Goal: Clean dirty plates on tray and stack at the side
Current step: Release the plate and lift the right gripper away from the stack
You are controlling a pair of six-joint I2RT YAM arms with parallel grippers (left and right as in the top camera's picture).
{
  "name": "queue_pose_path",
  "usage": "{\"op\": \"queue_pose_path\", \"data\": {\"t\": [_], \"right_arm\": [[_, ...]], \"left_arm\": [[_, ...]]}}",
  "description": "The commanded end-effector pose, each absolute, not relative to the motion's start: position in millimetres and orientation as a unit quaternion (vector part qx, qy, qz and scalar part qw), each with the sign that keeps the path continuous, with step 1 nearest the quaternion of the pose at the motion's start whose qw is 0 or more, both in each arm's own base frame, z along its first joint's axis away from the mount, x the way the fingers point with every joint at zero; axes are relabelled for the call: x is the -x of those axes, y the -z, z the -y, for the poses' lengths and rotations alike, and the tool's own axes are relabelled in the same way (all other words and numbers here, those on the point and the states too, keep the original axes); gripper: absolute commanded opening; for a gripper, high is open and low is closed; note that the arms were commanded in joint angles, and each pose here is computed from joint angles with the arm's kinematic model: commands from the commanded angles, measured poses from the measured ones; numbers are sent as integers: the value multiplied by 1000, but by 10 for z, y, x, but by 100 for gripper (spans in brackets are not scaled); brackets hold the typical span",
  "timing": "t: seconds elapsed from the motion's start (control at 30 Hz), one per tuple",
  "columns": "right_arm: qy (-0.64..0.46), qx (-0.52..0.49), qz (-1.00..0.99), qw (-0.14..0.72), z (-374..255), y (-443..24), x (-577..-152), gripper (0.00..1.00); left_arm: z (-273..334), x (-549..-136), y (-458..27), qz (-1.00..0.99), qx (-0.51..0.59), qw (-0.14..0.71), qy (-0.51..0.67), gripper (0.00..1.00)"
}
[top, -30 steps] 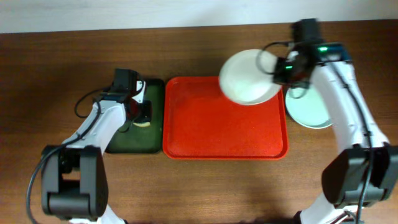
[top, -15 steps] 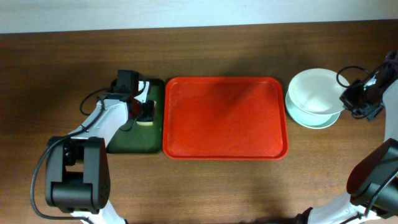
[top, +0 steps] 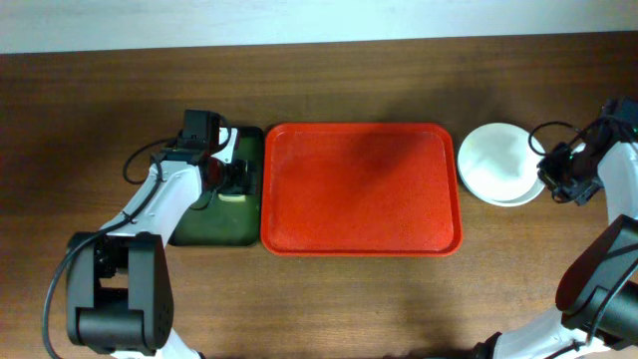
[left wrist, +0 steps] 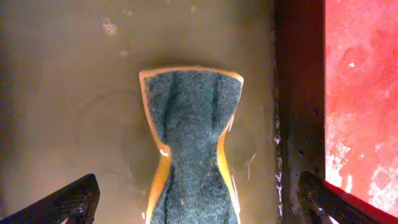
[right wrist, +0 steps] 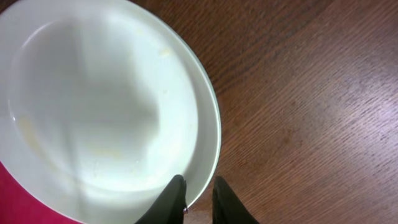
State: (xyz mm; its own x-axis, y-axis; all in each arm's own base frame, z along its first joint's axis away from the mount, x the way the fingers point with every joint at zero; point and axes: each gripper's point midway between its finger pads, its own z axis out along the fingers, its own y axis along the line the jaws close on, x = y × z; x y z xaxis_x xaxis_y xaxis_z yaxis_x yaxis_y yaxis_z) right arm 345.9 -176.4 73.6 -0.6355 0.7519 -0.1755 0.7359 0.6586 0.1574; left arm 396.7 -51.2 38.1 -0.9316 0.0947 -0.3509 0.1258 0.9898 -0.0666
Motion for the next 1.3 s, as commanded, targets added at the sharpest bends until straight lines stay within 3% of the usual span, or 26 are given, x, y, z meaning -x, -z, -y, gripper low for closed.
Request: {"op": "queue_pose_path", "data": {"t": [0.0,0.17,0.2,0.33,0.37,1.27], "right_arm": [[-50,-381,-918,100,1657,-691,-3421,47],[-131,-112,-974,147,750,-795,-3868,69],[-125,-38,-980,149,498,-792,-3916,83],[-105,74,-982,141,-156,-771,-3964,88],[-107,95,-979,143,-317,-776,-3973,99],[-111,120,-976,142,-521,-778,-3960,98]], "left_arm": [[534,-3935,-743,-976,-36,205,57,99],[533,-4063,-1543,-943,-35,324,63,99],[534,-4081,-1558,-941,-45,330,60,99],[521,-3969,-1466,-951,-48,302,57,100],[521,-3969,-1466,-951,-48,302,57,99],[523,-3968,-1466,-951,-48,302,57,100]]}}
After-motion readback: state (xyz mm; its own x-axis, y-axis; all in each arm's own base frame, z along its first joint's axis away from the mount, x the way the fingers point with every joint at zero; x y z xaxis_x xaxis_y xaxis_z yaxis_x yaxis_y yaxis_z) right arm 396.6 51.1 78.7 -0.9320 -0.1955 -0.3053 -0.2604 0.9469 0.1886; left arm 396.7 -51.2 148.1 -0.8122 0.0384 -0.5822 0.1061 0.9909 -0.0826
